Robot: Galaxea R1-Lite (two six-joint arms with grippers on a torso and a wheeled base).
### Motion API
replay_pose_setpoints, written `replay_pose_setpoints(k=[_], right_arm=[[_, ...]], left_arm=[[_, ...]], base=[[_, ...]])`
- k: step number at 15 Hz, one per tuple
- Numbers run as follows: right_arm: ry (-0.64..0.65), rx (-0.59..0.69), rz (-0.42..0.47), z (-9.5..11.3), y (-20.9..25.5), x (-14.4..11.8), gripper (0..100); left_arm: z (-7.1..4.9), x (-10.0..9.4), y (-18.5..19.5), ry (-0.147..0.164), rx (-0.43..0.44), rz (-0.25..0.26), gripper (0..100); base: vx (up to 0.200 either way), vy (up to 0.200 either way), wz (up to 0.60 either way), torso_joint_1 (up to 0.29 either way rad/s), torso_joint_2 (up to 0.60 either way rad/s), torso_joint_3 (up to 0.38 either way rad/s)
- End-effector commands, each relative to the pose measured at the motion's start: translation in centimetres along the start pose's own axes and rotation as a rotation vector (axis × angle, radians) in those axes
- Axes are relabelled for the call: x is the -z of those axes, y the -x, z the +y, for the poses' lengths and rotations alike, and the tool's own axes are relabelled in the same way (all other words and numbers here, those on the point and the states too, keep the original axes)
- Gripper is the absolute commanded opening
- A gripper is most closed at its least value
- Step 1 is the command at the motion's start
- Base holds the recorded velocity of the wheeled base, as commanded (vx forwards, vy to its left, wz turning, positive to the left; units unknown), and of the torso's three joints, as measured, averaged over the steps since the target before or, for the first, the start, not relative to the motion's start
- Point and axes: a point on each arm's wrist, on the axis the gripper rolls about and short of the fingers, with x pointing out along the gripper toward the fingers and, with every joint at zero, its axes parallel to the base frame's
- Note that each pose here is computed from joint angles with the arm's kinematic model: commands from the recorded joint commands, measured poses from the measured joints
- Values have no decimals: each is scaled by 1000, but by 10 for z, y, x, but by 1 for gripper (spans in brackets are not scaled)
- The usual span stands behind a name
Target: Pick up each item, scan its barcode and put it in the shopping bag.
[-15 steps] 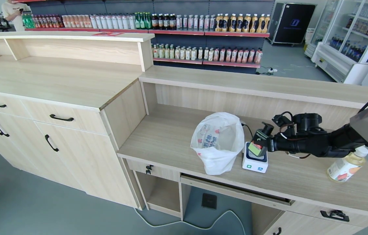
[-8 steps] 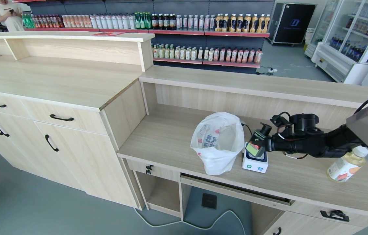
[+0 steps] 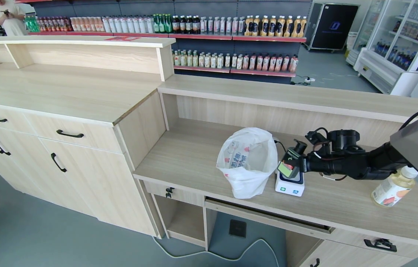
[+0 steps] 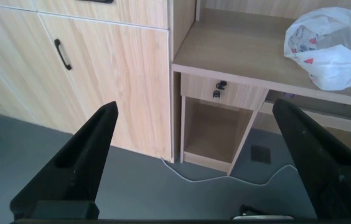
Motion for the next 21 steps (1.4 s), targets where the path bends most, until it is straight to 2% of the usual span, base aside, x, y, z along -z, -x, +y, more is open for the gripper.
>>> replay_pose_setpoints(k=[1, 3, 5, 6, 7, 8, 9, 11, 14, 17, 18, 19, 21], right_arm=[[-1, 1, 1, -1, 0, 1, 0], [7, 1, -12, 1, 2, -4, 0], [93, 9, -80, 17, 27, -37, 0], [237, 48, -130, 27, 51, -58, 0], [404, 162, -137, 28, 82, -68, 0], [481, 244, -121, 26, 101, -68, 0], [631, 399, -88, 17, 148, -57, 0], [724, 464, -92, 13, 175, -52, 0], [736, 477, -171, 23, 173, -70, 0], [610, 587, -281, 42, 119, -105, 0], [577, 622, -280, 43, 99, -108, 0], [501, 595, -253, 40, 69, -101, 0], [451, 564, -156, 24, 36, -73, 0]], left_arm=[[0, 0, 0, 0, 0, 0, 100], [0, 0, 0, 0, 0, 0, 100], [0, 0, 0, 0, 0, 0, 100], [0, 0, 0, 0, 0, 0, 100], [0, 0, 0, 0, 0, 0, 100], [0, 0, 0, 0, 0, 0, 100], [0, 0, 0, 0, 0, 0, 100], [0, 0, 0, 0, 0, 0, 100], [0, 0, 0, 0, 0, 0, 100], [0, 0, 0, 0, 0, 0, 100], [0, 0, 0, 0, 0, 0, 100], [0, 0, 0, 0, 0, 0, 100], [0, 0, 0, 0, 0, 0, 100]], base=[[0, 0, 0, 0, 0, 0], [0, 0, 0, 0, 0, 0], [0, 0, 0, 0, 0, 0], [0, 0, 0, 0, 0, 0], [0, 0, 0, 0, 0, 0], [0, 0, 0, 0, 0, 0], [0, 0, 0, 0, 0, 0], [0, 0, 0, 0, 0, 0], [0, 0, 400, 0, 0, 2], [0, 0, 600, 5, 2, 4], [0, 0, 600, 7, 7, 2], [0, 0, 0, 0, 0, 0], [0, 0, 0, 0, 0, 0]])
